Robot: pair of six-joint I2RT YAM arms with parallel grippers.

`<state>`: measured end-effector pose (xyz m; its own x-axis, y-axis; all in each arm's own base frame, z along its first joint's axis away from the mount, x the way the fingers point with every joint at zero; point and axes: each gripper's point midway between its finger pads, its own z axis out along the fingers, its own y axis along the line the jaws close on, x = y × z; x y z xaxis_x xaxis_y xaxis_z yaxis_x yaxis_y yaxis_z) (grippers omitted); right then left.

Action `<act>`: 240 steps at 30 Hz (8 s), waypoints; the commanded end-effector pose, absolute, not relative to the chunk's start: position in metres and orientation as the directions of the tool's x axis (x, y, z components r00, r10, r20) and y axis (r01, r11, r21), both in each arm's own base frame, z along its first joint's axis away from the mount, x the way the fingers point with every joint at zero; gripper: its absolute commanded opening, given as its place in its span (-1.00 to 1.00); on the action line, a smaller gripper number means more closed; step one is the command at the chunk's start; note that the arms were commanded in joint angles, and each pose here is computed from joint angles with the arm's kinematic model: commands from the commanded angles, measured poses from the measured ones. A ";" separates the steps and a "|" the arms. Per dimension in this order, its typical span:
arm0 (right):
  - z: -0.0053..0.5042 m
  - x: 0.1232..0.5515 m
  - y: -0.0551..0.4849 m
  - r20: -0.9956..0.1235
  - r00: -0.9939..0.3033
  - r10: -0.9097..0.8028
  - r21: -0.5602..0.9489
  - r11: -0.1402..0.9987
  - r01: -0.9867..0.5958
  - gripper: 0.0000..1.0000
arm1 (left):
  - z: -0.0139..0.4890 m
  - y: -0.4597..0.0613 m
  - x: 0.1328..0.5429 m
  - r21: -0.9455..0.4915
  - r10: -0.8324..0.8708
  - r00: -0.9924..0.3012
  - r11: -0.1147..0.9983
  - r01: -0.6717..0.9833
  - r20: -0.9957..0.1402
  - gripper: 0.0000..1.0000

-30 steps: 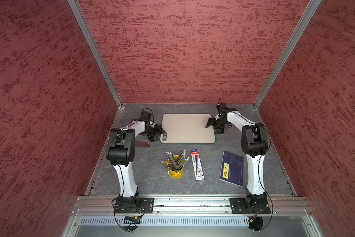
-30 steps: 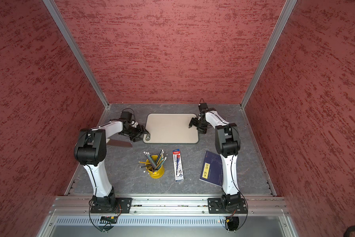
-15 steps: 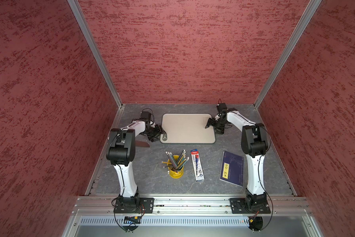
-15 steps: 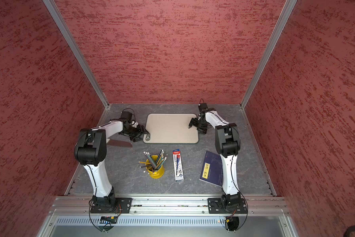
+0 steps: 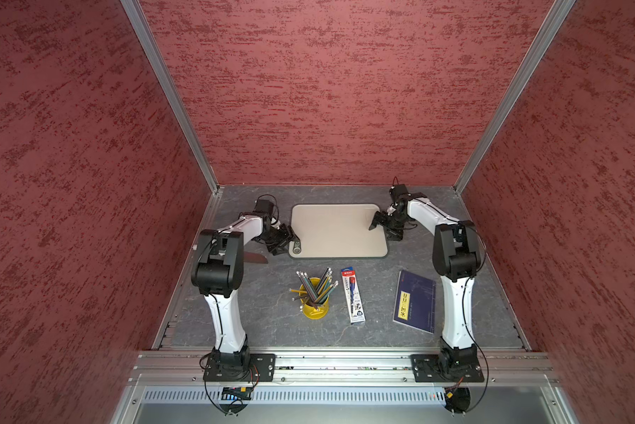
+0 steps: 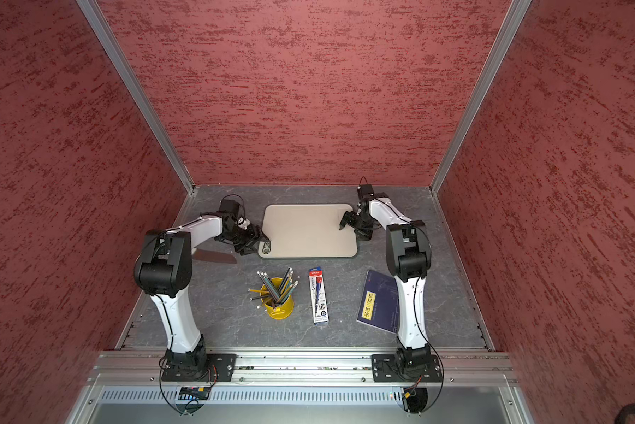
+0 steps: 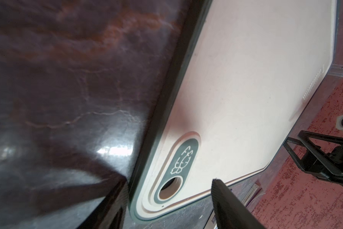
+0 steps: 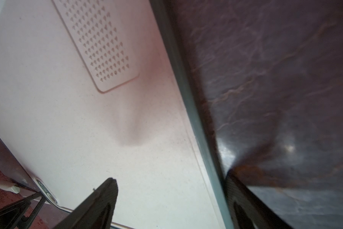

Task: Align the knife with the edge of the cutting board
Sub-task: Move the work surface to the center of the board, then move the knife to the center of the board, then pick up the knife at the center of the board.

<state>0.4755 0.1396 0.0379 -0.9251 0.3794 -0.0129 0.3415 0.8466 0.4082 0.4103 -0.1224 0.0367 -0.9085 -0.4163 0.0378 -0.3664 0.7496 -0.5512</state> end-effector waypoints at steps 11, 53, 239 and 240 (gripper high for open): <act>0.075 0.475 0.120 -0.098 -0.907 0.410 0.403 0.850 0.340 0.97 | 0.058 -0.121 0.427 -0.508 -0.408 -0.913 0.793 -0.337 -0.032 0.84; 0.093 0.384 0.157 0.054 -0.938 0.342 0.509 0.799 0.321 0.93 | 0.036 0.159 0.451 -0.067 -0.728 -0.669 0.683 -0.728 -0.152 0.51; 0.006 0.293 0.291 0.279 -0.539 0.794 0.057 0.547 0.835 0.50 | 0.035 -0.079 0.295 -0.611 -0.429 -0.885 0.655 -0.444 0.183 -0.20; 0.004 0.291 0.289 0.284 -0.533 0.797 0.056 0.541 0.839 0.45 | 0.034 -0.079 0.295 -0.608 -0.430 -0.884 0.657 -0.446 0.185 -0.20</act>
<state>0.3000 0.3157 0.0241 -0.5864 0.7252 0.3609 0.8033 0.5779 0.1440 0.2983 -0.0820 0.0397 -0.8829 -0.4339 0.1793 -0.4433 0.6446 -0.6229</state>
